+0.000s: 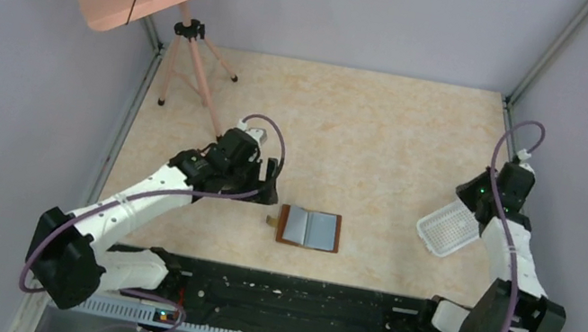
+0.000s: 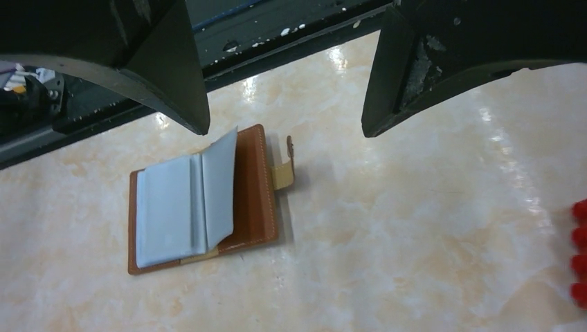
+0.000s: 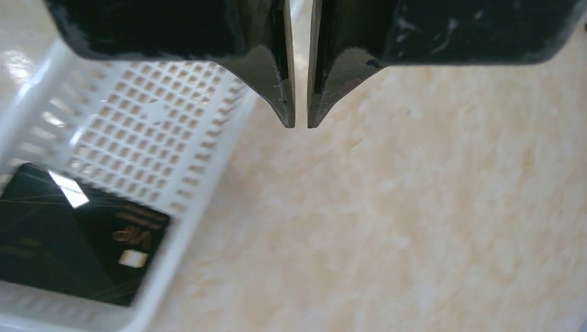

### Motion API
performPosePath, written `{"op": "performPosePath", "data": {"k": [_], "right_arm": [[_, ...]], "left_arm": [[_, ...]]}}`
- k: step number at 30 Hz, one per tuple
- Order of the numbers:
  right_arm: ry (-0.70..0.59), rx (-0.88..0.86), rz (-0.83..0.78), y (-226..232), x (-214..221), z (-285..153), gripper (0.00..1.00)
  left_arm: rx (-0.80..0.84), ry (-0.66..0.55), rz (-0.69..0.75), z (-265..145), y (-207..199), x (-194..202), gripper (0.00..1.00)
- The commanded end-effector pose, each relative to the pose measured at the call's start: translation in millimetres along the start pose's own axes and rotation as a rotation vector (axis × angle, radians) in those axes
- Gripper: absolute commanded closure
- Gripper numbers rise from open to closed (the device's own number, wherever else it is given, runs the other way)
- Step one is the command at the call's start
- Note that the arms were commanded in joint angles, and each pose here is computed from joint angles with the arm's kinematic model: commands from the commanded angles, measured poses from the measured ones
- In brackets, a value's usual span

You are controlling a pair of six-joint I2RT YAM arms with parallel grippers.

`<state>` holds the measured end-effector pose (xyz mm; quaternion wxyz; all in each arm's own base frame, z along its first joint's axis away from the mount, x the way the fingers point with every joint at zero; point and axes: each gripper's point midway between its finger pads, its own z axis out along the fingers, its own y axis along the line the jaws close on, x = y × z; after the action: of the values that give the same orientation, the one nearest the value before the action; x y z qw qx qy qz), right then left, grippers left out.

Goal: Take the credit cards out of the card holder
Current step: Remove the credit card from the card holder.

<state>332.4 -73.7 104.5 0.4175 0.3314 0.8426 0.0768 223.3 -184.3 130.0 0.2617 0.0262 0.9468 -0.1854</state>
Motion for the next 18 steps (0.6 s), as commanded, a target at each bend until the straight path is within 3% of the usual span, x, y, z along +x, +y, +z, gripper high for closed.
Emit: {"op": "performPosePath", "data": {"k": [1,5,10,18], "right_arm": [[0.059,-0.232,-0.093,73.3,23.9,-33.3,0.86],[0.151,-0.371,-0.146,119.6,71.6,-57.4,0.8],[0.284,-0.518,-0.138,159.7,138.1,-84.0,0.7],[0.441,-0.64,-0.189,181.1,222.6,-105.5,0.61]], "left_arm": [[0.159,0.035,-0.027,14.0,-26.8,9.0,0.15],[0.237,0.107,-0.045,29.1,-39.6,21.4,0.16],[0.363,0.158,-0.035,35.5,-66.9,26.3,0.27],[0.437,0.158,-0.035,41.7,-98.7,26.6,0.39]]}}
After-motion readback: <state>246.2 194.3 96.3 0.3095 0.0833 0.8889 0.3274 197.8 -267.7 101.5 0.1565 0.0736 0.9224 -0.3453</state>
